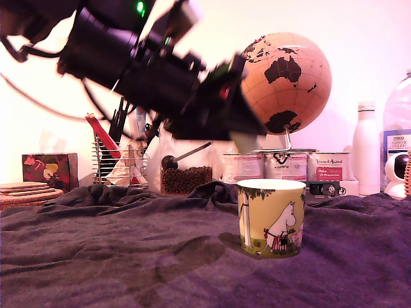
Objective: Pick up the coffee capsules on the table and drop them inside the coffee cup
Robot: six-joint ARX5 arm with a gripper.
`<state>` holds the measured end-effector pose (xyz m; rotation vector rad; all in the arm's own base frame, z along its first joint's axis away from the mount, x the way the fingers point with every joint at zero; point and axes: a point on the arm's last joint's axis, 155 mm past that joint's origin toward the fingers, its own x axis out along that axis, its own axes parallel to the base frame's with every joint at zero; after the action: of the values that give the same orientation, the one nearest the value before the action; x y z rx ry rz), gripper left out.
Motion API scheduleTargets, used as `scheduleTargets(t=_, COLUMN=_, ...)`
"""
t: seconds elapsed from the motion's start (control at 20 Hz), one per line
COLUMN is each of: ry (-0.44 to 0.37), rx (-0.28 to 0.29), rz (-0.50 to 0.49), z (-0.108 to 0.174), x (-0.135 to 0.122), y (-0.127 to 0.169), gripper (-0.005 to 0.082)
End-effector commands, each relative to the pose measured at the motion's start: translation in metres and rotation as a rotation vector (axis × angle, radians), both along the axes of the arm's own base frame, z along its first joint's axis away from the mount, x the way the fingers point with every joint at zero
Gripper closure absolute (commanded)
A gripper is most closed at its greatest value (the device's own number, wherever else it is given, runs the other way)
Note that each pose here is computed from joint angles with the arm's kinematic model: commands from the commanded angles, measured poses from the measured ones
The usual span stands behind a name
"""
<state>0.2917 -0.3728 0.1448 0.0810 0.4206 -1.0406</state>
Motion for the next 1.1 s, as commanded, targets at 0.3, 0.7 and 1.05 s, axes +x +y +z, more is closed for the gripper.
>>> scheduleTargets(t=0.3, ry=-0.021, rx=0.067, rz=-0.026, z=0.033, x=0.015, y=-0.015, gripper=0.0448)
scheduleTargets(t=0.7, ry=0.06, rx=0.166, rz=-0.039, z=0.012, x=0.022, y=-0.023, gripper=0.0447)
scheduleTargets(t=1.05, ry=0.157, rx=0.265, rz=-0.063, z=-0.016, x=0.03, y=-0.035, gripper=0.0447)
